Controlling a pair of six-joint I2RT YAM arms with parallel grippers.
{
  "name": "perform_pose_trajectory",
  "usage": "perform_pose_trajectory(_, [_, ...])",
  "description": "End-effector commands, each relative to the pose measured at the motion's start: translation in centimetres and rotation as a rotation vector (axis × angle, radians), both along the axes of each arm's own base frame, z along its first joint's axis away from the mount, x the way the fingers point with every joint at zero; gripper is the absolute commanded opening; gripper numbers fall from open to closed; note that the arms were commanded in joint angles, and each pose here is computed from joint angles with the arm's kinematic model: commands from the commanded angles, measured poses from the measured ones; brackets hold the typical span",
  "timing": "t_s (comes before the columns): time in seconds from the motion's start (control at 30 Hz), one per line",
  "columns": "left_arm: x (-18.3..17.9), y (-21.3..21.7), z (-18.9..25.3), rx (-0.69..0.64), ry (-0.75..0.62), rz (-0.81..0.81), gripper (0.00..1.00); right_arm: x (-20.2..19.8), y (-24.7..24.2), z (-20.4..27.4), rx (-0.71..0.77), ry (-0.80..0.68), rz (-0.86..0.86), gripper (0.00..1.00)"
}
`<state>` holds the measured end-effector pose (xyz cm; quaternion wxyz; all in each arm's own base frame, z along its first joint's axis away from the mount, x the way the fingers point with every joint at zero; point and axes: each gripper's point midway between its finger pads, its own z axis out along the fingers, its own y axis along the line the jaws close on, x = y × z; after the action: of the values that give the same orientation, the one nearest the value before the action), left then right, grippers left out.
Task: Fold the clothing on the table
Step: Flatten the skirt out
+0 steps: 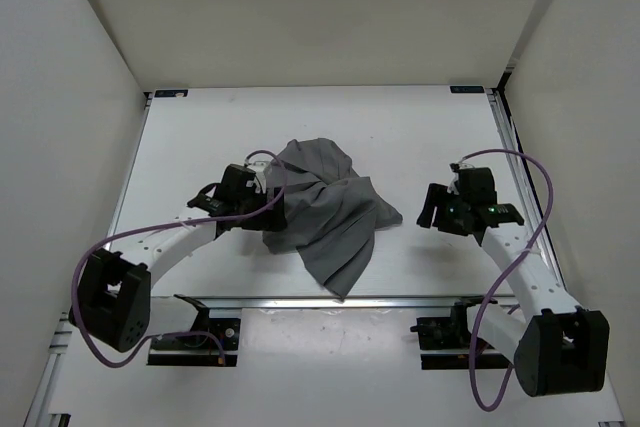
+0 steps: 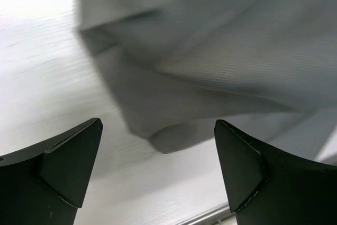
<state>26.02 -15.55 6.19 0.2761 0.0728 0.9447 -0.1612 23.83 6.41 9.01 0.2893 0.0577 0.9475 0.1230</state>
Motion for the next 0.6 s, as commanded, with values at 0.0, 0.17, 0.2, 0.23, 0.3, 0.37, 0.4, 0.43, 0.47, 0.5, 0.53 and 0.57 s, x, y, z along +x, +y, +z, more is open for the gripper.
perform_pose_trajectory(0.0, [0.8, -3.3, 4.2, -0.103, -0.121, -0.142, 0.98, 1.2, 1.4, 0.7, 0.039, -0.023, 0.019, 0.7])
perform_pose_trajectory(0.17, [2.8, -2.3, 3.7, -0.088, -0.088, -0.08, 0.42, 2.4, 3.2, 0.4, 0.145, -0.008, 0.041, 0.69])
perform_pose_trajectory(0.2, [3.2, -1.7, 3.6, -0.087, -0.084, -0.053, 0.07, 2.7, 3.6, 0.1, 0.146, 0.003, 0.042, 0.69])
perform_pose_trajectory(0.23, [3.4, -1.3, 3.4, -0.076, -0.088, -0.035, 0.0, 3.2, 3.7, 0.1, 0.148, 0.005, 0.035, 0.69])
perform_pose_trajectory(0.3, [3.8, -0.6, 3.6, -0.077, -0.119, 0.003, 0.0, 3.8, 4.3, -0.1, 0.17, 0.033, 0.028, 0.68])
perform_pose_trajectory(0.37, [3.8, -0.4, 3.8, -0.091, -0.138, 0.028, 0.0, 4.3, 4.8, -0.6, 0.189, 0.038, 0.017, 0.68])
perform_pose_trajectory(0.4, [4.1, 0.1, 4.1, -0.086, -0.155, 0.045, 0.0, 4.7, 5.1, -0.8, 0.197, 0.035, -0.002, 0.68])
perform_pose_trajectory(0.43, [4.0, 0.5, 4.5, -0.09, -0.163, 0.055, 0.0, 4.6, 5.4, -1.1, 0.202, 0.043, -0.001, 0.68])
perform_pose_trajectory(0.47, [4.1, 1.0, 4.3, -0.082, -0.166, 0.055, 0.0, 5.0, 5.4, -1.4, 0.226, 0.045, -0.027, 0.68])
perform_pose_trajectory(0.5, [4.0, 0.9, 4.4, -0.076, -0.167, 0.045, 0.01, 5.3, 5.8, -1.5, 0.257, 0.041, -0.045, 0.68])
perform_pose_trajectory(0.53, [3.8, 1.0, 4.3, -0.069, -0.163, 0.042, 0.09, 5.2, 6.1, -2.1, 0.27, 0.049, -0.042, 0.69])
perform_pose_trajectory(0.57, [4.0, 1.4, 4.4, -0.055, -0.173, 0.049, 0.17, 5.7, 6.5, -1.9, 0.299, 0.034, -0.05, 0.68])
